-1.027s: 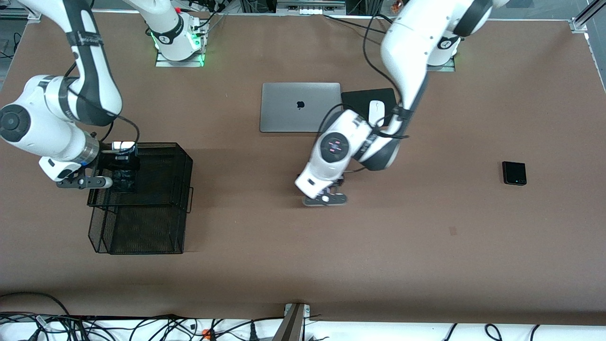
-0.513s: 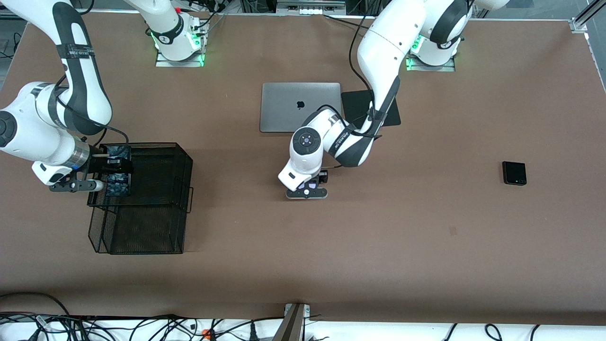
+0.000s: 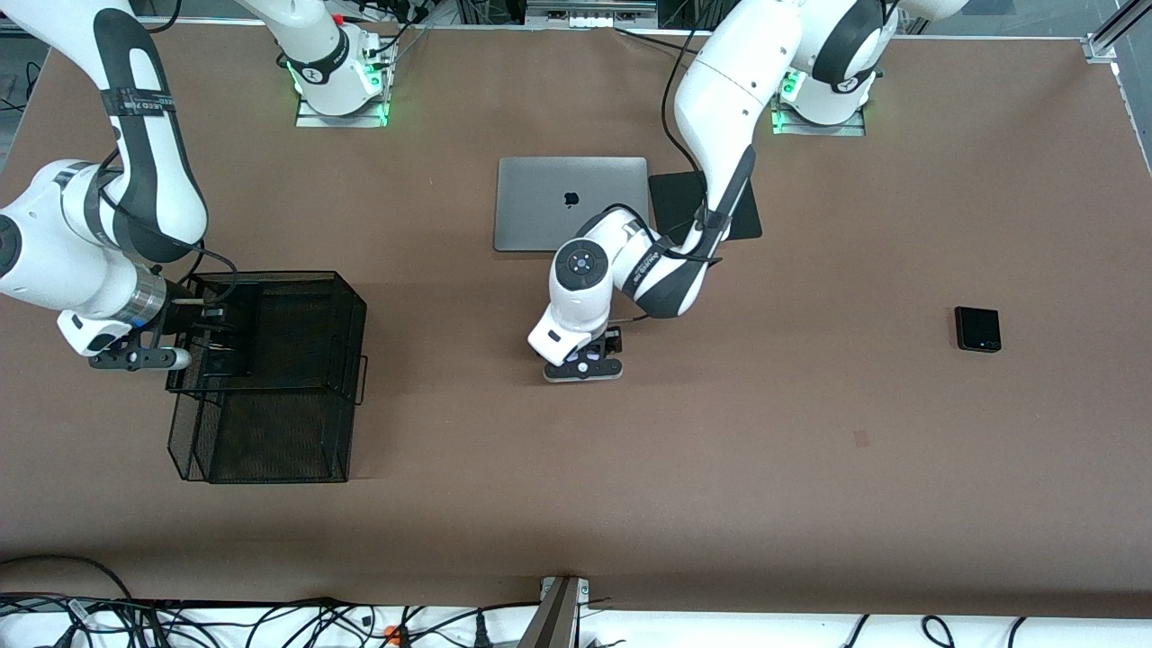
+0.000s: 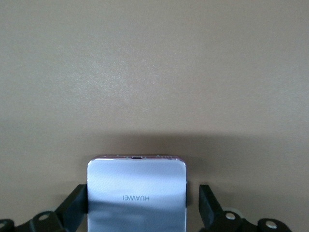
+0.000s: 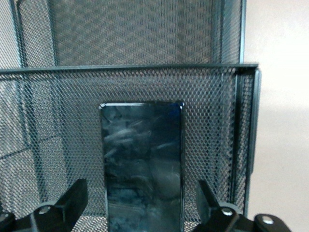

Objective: Place phones with both arms
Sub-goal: 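Release the Huawei phone with the left gripper while the right gripper approaches, then grasp the Huawei with the right gripper while the left gripper grasps the flip, then drop the Huawei in the basket while the left gripper carries the flip phone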

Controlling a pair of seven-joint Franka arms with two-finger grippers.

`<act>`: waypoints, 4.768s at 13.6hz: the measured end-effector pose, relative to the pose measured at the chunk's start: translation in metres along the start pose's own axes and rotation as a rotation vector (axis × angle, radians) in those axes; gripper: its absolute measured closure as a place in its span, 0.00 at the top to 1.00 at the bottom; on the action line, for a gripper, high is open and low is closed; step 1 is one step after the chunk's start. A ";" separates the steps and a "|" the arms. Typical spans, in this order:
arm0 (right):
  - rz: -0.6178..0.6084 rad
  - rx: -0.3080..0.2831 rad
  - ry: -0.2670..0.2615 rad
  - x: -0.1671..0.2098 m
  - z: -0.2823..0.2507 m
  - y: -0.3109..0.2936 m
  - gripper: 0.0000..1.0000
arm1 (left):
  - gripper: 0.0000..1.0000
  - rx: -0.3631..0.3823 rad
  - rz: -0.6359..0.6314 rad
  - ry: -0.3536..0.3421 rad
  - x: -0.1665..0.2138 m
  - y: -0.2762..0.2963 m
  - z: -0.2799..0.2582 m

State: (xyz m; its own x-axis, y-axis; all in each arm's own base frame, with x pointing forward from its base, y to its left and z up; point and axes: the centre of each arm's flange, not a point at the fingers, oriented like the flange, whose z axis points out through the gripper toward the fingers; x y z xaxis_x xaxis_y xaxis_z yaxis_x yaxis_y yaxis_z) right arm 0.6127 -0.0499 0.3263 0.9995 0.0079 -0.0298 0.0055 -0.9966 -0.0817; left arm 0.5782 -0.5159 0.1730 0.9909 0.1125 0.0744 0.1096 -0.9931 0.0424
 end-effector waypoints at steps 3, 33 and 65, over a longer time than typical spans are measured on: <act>-0.006 0.022 -0.024 0.012 -0.033 -0.014 0.99 | 1.00 0.040 -0.023 -0.001 0.012 -0.006 -0.014; -0.201 -0.099 0.249 -0.033 0.184 -0.567 1.00 | 1.00 0.112 0.243 -0.203 0.081 -0.710 -0.098; -0.024 -0.330 0.036 0.045 -0.096 -0.291 0.86 | 0.80 -0.009 0.216 -0.180 0.067 -0.734 -0.043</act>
State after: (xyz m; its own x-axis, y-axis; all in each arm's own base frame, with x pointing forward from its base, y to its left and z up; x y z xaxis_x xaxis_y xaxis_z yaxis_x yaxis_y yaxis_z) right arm 0.6594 0.2325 0.4439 0.9994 0.0345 0.0039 0.0325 -0.9690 0.2451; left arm 0.5610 0.2219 0.1892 0.9893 -0.1107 -0.0955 -0.1059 -0.9929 0.0540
